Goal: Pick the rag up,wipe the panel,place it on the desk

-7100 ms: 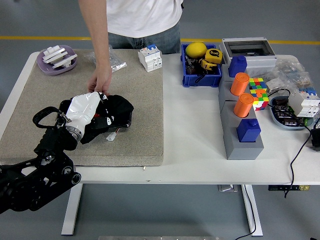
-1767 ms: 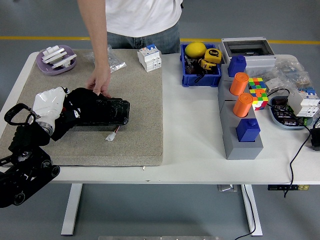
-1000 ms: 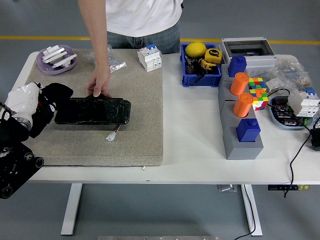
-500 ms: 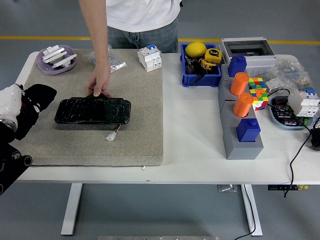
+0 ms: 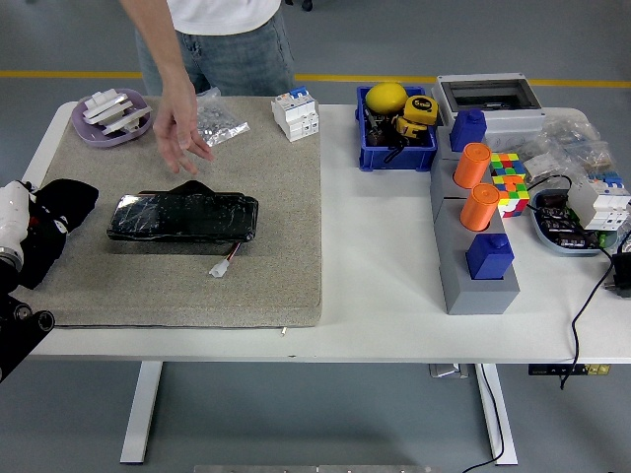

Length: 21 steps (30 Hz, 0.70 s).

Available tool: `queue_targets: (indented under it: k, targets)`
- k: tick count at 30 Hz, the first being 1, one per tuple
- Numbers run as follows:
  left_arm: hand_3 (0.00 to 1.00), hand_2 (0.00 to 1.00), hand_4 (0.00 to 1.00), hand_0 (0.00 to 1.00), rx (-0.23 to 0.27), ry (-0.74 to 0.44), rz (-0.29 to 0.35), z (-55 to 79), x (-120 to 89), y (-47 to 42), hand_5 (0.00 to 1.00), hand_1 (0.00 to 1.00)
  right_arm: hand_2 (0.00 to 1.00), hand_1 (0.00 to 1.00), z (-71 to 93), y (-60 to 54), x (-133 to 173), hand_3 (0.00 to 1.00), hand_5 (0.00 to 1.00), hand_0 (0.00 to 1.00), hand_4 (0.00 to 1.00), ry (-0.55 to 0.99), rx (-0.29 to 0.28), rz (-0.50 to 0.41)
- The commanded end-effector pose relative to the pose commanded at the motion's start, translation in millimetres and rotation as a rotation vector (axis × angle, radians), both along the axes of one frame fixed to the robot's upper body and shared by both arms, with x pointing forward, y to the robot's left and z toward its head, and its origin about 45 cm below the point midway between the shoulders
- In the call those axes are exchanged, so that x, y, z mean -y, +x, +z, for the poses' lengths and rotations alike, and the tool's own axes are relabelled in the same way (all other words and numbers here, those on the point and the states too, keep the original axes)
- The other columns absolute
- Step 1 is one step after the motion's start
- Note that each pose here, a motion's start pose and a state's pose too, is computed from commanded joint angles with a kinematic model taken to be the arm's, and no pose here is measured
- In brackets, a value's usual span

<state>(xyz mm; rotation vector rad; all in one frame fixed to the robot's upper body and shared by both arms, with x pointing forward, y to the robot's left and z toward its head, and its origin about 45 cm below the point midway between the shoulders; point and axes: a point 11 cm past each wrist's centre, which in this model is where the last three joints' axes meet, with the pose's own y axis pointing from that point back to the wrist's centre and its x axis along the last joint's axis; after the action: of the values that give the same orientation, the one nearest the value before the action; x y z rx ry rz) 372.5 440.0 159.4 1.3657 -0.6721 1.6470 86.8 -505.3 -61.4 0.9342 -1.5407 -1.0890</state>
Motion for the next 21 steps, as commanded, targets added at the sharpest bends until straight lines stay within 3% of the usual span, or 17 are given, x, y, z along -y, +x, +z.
queue_targets:
  k: [1,2,7,8,13,14,19,20,21]
  targets:
    - [0.53,0.485,0.543,0.351,-0.004,-0.001,0.001,-0.9,-0.3,0.0,0.002,0.198,0.695,0.698,0.0,0.2,-0.1,0.641,0.542,0.711,0.998,0.0,0.0,0.001]
    - [0.576,0.516,0.667,0.362,-0.008,0.0,0.003,-1.2,-0.7,0.1,0.002,0.298,0.695,0.698,0.0,0.3,-0.3,0.641,0.543,0.711,0.998,0.001,0.0,0.002]
    - [0.576,0.516,0.667,0.362,-0.029,-0.003,0.014,-3.2,-4.9,-0.4,0.002,0.298,0.695,0.698,0.4,0.7,0.3,0.641,0.543,0.711,0.998,-0.001,-0.003,0.004]
    - [0.586,0.531,0.679,0.406,-0.032,-0.005,0.015,-3.4,-5.4,-0.4,0.002,0.426,0.695,0.698,0.5,0.8,0.5,0.641,0.544,0.711,0.998,-0.001,-0.003,0.004]
    - [0.586,0.531,0.679,0.406,-0.041,-0.009,0.016,-3.3,-5.2,0.4,0.002,0.426,0.695,0.698,0.5,1.1,0.3,0.641,0.544,0.711,0.998,0.0,-0.003,0.004]
    - [0.584,0.547,0.736,0.446,-0.043,-0.011,0.016,-3.3,-4.7,0.6,0.002,0.496,0.695,0.696,0.5,1.3,0.2,0.64,0.545,0.711,0.998,-0.001,-0.003,0.004]
    - [0.584,0.547,0.736,0.446,-0.04,-0.023,0.01,-2.1,-2.8,1.9,0.002,0.496,0.695,0.696,0.6,1.9,0.3,0.64,0.545,0.711,0.998,-0.001,-0.001,0.005]
    - [0.574,0.554,0.878,0.481,-0.037,-0.025,0.009,-1.3,-2.6,2.6,0.155,0.533,0.695,0.697,0.7,1.9,0.4,0.64,0.543,0.711,0.998,-0.002,-0.002,0.006]
    - [0.574,0.554,0.878,0.481,-0.04,-0.028,0.009,-1.1,-2.7,2.8,0.155,0.533,0.695,0.697,0.7,1.8,0.6,0.64,0.543,0.711,0.998,-0.003,-0.003,0.004]
